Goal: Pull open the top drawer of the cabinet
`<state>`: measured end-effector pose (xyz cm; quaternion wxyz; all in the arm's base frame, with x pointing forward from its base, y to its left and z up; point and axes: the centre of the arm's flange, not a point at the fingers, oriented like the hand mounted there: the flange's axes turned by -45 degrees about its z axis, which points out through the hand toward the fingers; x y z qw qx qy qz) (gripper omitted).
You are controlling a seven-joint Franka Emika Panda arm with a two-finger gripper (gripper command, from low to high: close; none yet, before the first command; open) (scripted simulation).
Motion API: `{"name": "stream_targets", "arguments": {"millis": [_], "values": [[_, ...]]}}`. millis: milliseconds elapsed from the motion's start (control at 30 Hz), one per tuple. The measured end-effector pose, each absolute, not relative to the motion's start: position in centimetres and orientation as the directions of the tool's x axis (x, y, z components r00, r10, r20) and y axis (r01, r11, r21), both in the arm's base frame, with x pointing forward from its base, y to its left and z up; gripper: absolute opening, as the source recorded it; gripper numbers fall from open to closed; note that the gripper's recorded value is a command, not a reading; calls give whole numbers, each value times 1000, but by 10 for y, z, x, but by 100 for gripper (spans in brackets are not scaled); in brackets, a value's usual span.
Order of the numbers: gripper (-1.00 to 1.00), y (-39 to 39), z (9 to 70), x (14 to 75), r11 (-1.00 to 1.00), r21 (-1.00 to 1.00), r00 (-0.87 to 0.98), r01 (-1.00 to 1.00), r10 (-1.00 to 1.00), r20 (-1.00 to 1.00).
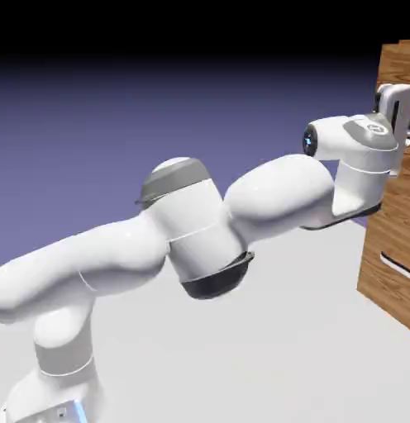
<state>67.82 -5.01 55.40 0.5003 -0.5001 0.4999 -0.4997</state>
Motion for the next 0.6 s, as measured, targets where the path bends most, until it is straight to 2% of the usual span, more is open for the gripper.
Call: {"name": "stream_targets", "arguments": {"millis": [600], "values": [[-100,-50,554,507,0,-1000,1,1,-1000,0]]}}
